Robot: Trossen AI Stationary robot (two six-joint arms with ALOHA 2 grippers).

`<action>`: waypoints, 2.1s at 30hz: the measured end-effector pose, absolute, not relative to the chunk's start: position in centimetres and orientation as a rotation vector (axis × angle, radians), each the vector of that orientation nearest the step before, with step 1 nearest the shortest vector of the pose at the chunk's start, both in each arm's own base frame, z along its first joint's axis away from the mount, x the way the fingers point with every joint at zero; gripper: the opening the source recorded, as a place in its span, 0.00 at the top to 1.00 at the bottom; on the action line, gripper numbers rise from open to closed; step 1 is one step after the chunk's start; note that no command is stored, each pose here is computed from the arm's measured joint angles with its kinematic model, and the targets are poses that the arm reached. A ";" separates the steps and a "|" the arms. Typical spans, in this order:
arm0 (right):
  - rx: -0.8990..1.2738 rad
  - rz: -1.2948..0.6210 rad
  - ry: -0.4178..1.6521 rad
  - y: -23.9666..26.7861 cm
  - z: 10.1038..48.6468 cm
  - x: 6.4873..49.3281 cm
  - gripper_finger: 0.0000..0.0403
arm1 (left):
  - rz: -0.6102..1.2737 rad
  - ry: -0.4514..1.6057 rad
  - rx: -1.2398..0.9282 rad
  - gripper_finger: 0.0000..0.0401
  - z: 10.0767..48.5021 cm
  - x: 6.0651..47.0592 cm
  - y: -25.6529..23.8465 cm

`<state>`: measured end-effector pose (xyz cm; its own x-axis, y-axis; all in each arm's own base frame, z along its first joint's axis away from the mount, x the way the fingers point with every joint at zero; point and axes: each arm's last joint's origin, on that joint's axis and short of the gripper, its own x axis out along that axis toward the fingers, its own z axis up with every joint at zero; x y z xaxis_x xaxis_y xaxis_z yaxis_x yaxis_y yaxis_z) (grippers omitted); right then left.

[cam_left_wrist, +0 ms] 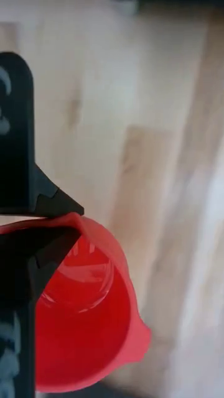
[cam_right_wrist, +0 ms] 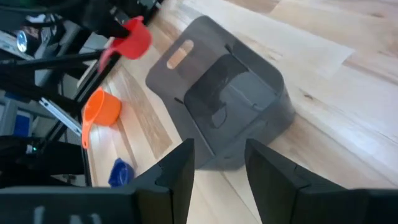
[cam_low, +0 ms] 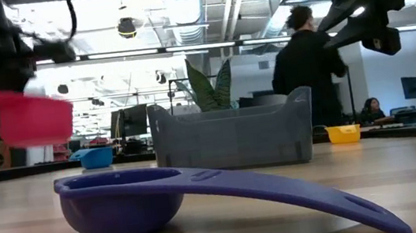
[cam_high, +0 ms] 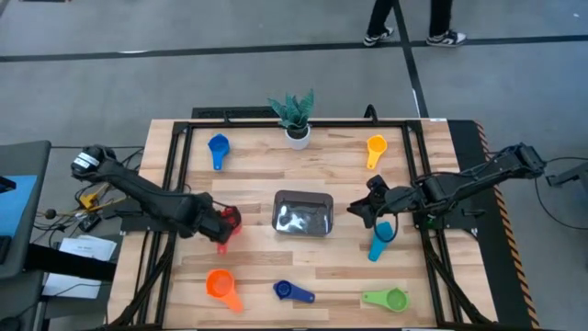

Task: Nest measuring cups in basket
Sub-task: Stack the red measuring cup on top of the orange measuring cup

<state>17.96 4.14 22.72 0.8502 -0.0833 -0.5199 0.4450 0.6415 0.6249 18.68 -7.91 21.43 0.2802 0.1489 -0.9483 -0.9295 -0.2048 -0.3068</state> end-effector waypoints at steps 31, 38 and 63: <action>0.965 -0.316 0.185 5.1 24.8 18.6 0.67 | 0.791 1.127 -1.121 0.99 22.8 17.1 -22.2; 0.941 -0.320 0.176 6.0 24.8 18.2 0.67 | 0.821 1.147 -1.097 0.99 21.1 17.8 -23.3; 0.919 -0.330 0.160 7.7 23.8 19.4 0.55 | 0.876 1.250 -1.143 0.96 21.0 17.8 -23.1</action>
